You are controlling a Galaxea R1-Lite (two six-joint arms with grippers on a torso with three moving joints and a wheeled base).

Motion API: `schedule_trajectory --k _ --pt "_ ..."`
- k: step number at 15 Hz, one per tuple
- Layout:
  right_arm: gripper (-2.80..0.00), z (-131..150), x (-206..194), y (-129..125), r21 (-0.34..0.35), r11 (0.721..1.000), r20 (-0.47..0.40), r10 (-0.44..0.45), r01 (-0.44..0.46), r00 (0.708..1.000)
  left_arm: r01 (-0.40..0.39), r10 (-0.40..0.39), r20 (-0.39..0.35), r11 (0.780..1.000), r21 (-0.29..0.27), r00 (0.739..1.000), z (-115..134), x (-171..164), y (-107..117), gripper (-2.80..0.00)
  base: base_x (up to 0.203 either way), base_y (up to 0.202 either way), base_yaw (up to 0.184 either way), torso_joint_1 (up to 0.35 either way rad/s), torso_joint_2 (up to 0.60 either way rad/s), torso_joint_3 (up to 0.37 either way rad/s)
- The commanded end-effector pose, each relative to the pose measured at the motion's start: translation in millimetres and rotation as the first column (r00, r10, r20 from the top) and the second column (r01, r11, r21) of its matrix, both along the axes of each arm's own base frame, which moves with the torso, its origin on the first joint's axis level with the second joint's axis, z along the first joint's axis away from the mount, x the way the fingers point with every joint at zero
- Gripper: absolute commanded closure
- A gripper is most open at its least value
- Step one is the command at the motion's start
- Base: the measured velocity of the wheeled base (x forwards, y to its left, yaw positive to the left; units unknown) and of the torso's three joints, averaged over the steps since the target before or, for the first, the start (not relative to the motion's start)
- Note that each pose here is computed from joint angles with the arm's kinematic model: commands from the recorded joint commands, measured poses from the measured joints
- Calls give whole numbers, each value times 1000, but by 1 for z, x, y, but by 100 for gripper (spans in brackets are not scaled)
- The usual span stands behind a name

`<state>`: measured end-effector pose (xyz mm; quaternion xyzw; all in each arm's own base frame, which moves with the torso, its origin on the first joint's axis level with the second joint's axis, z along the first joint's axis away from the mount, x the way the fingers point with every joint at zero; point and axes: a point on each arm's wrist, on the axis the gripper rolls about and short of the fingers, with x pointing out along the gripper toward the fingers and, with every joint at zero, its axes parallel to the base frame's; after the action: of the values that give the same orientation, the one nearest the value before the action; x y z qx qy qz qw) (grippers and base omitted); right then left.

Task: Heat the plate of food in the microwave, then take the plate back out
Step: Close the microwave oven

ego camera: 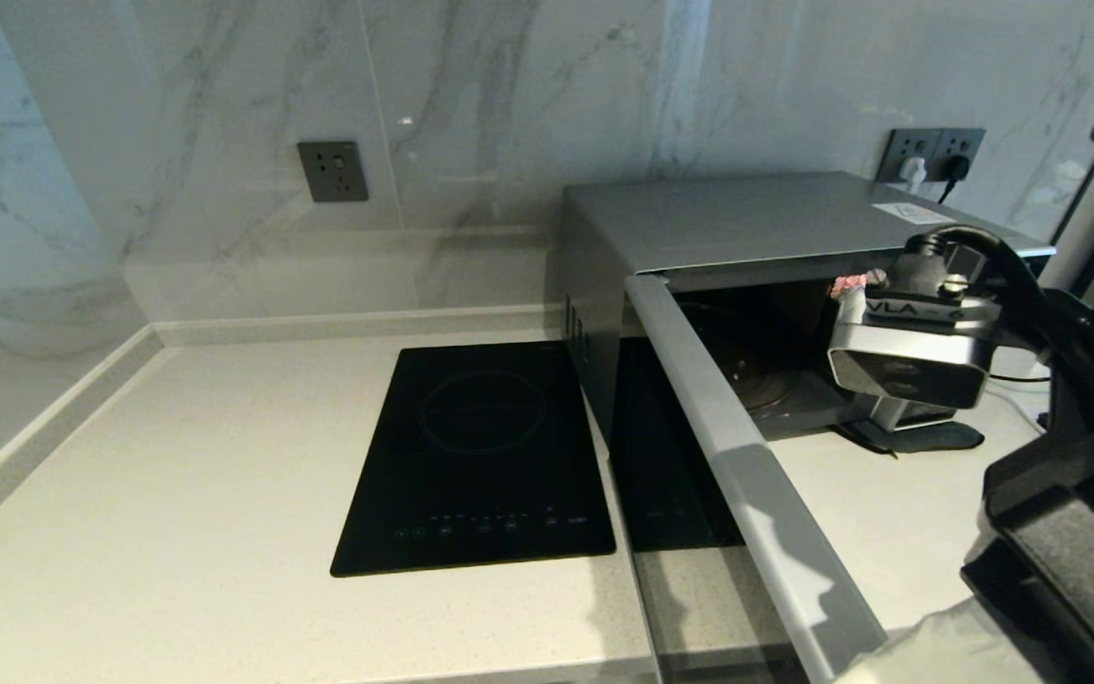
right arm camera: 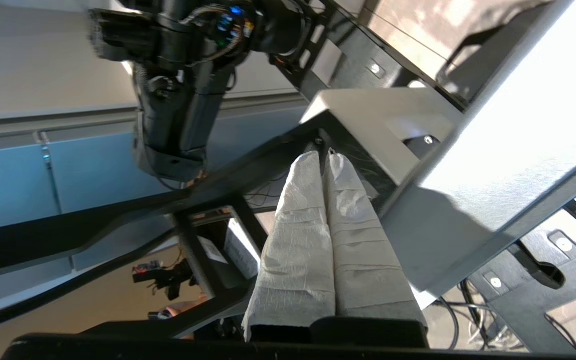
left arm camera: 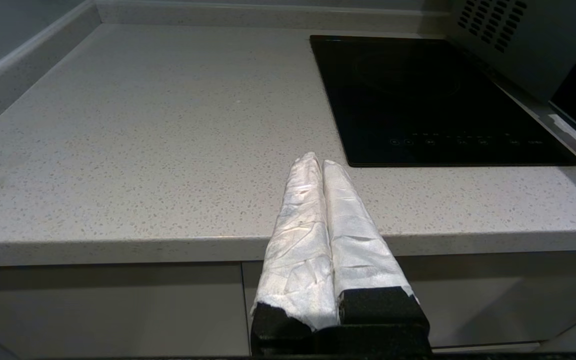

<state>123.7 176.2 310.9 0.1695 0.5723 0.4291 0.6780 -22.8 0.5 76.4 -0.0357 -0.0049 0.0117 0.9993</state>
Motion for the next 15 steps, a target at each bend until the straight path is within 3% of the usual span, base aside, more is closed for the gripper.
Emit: schedule_trajectory --k 1,7,12,15 --pt "0 -6 0 0 -25 1000 -15 -6 6 1000 -1 1 -1 1000 -1 1000 0 0 0 0 0 0 0 0 0 0" --pt "0 -2 -3 -10 -74 988 83 -131 137 988 -1 1 -1 1000 -1 1000 0 0 0 0 0 0 0 0 0 0" --pt "0 12 -16 -36 -67 946 232 -293 316 927 -1 1 -1 1000 -1 1000 0 0 0 0 0 0 0 0 0 0" --pt "0 10 -21 -47 -132 920 265 -326 369 907 -1 1 -1 1000 -1 1000 0 0 0 0 0 0 0 0 0 0"
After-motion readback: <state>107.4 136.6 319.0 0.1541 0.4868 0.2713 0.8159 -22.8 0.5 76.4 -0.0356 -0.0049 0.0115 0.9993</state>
